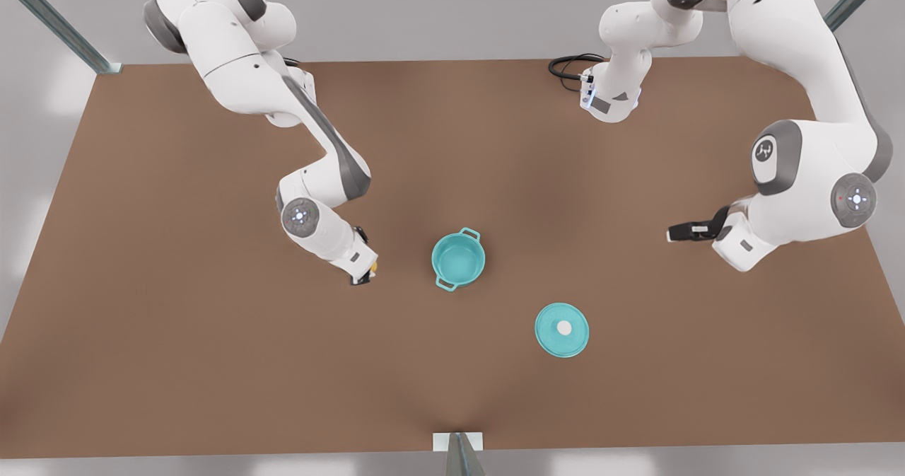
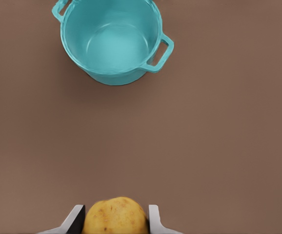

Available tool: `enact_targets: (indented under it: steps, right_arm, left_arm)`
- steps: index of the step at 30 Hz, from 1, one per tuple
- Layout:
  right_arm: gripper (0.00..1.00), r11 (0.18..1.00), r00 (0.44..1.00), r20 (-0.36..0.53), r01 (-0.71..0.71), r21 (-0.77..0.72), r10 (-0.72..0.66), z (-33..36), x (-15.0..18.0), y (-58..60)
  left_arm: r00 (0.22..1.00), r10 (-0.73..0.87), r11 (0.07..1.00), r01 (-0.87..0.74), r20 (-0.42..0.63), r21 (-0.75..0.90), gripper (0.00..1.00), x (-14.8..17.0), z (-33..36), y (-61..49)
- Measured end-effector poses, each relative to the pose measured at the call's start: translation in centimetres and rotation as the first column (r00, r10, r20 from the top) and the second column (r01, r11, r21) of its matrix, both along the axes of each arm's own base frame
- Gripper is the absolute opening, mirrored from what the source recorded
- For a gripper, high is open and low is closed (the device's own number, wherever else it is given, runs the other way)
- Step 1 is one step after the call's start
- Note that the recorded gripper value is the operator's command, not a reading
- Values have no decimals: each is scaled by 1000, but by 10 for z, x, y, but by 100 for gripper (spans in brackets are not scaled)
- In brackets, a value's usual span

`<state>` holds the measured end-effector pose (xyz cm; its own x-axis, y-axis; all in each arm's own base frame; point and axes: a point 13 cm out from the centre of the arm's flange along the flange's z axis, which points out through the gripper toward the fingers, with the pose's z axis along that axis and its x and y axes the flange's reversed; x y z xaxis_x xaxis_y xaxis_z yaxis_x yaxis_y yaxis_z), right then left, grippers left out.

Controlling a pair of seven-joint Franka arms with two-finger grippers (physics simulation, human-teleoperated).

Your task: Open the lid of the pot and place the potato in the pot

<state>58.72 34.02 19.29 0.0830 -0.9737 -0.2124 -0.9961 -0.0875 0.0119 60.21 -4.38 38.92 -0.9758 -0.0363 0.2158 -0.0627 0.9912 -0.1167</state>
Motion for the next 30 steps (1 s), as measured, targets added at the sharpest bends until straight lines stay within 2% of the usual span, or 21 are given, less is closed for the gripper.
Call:
enact_targets:
  steps: [5,11,16,21,22,23,27,30]
  right_arm:
    - [48,996,999,-4,43,83,-43,15,2,106]
    - [49,986,991,-65,121,117,-114,-13,-23,196]
    - [49,970,967,-131,228,85,-216,-61,-40,211]
    - [50,946,939,-161,317,65,-303,-80,-50,210]
    - [79,941,934,-162,332,65,-319,-81,-50,211]
    - [100,935,928,-162,348,65,-334,-81,-49,211]
    - [100,912,906,-169,404,69,-388,-77,-46,213]
    - [100,883,879,-136,466,50,-456,-15,-30,160]
  left_arm:
    - [1000,-9,1000,8,11,12,100,2,2,0]
    - [1000,-21,1000,21,20,12,100,3,3,-5]
    - [999,-22,1000,21,24,14,100,3,5,-4]
    - [999,-23,1000,22,25,15,100,3,4,-4]
    - [999,-23,1000,23,26,15,100,4,4,-5]
    - [999,-23,1000,23,27,15,100,4,4,-5]
    - [999,-23,1000,22,27,14,100,2,3,-5]
    - [999,-22,1000,22,29,14,100,3,3,-6]
